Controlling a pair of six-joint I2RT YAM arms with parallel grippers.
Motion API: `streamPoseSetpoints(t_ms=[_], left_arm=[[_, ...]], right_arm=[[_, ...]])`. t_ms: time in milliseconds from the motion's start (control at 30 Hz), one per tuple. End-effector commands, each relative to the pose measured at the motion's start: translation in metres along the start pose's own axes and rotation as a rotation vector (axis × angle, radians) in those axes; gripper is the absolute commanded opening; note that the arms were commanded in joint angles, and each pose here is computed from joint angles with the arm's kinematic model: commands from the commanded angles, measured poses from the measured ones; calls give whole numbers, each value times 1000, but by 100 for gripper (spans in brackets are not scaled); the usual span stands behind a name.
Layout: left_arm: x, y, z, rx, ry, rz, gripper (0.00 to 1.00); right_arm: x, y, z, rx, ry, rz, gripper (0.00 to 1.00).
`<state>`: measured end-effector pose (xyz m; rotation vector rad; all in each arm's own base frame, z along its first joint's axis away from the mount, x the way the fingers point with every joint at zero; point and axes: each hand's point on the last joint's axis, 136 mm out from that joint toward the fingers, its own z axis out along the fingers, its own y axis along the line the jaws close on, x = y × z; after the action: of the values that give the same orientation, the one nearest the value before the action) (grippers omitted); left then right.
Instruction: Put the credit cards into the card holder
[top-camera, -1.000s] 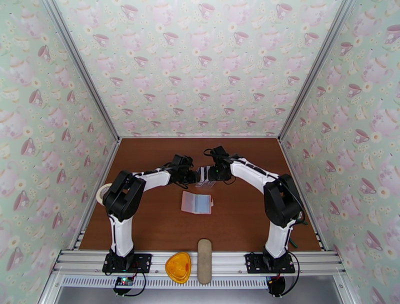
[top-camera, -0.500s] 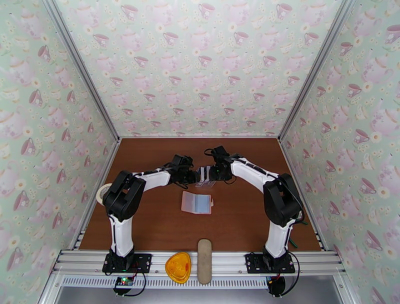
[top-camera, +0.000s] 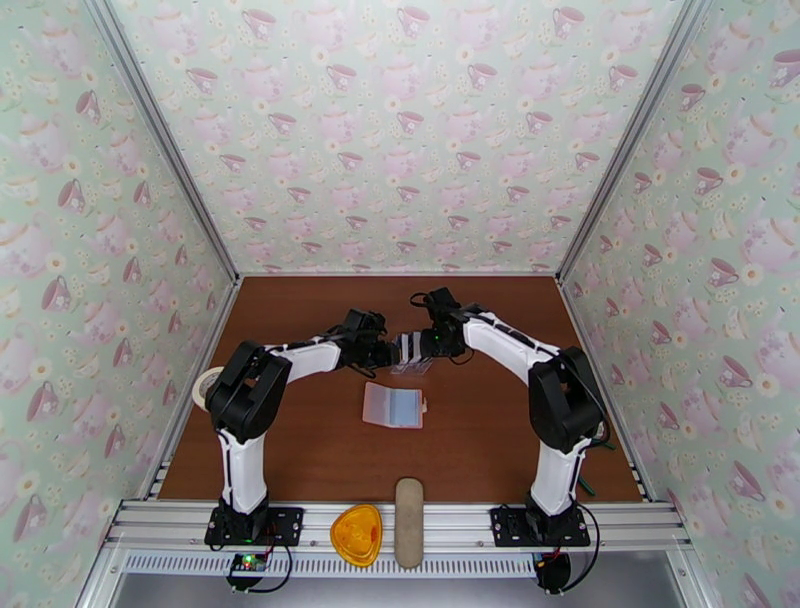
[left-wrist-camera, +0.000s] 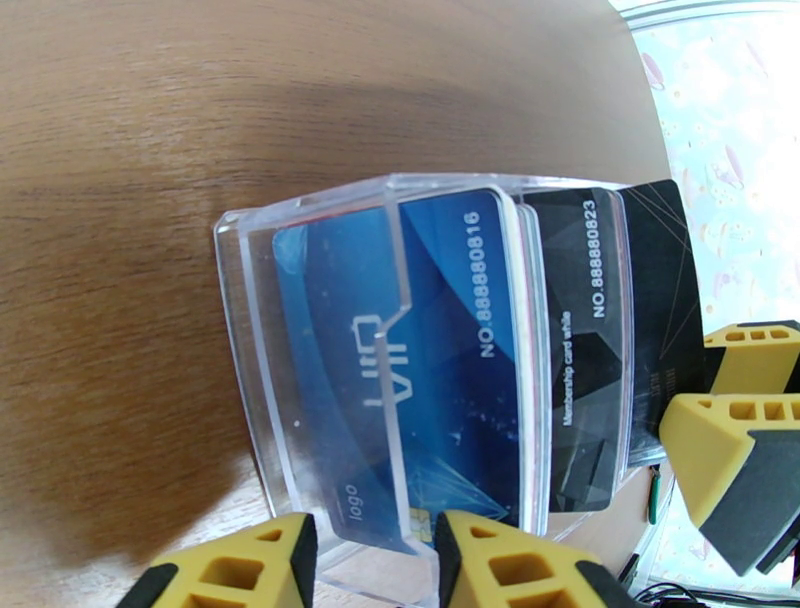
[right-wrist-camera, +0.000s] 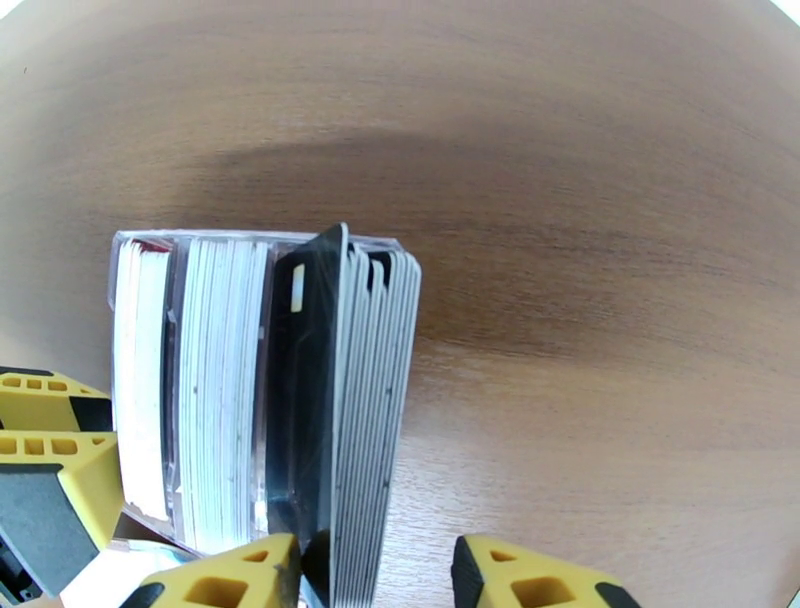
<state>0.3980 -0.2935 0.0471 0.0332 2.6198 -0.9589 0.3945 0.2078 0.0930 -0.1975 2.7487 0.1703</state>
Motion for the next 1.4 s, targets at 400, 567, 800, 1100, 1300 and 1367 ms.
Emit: streamPoseSetpoints(t_ms=[400,567,800,1100,1300,1367], left_arm=[[18,29,3,-69,55,-63,38],[18,29,3,-67,58,-63,38],[18,27,4,-64,59,-65,38],[17,27,1,-68,53,-62,38],[17,27,0,-71,55,-60,38],[17,28,0,-73,55,-59,38]], right_arm=[[-8,3,-6,-15,0,-18,36],[-13,12,-9,-68,-19,-15,45],[-26,10,5,-21,-14,-6,46],[-37,-2,21,35,-5,11,47],[-33,-2,23,30,6,8,47],[-30,-2,27,26,16,6,47]])
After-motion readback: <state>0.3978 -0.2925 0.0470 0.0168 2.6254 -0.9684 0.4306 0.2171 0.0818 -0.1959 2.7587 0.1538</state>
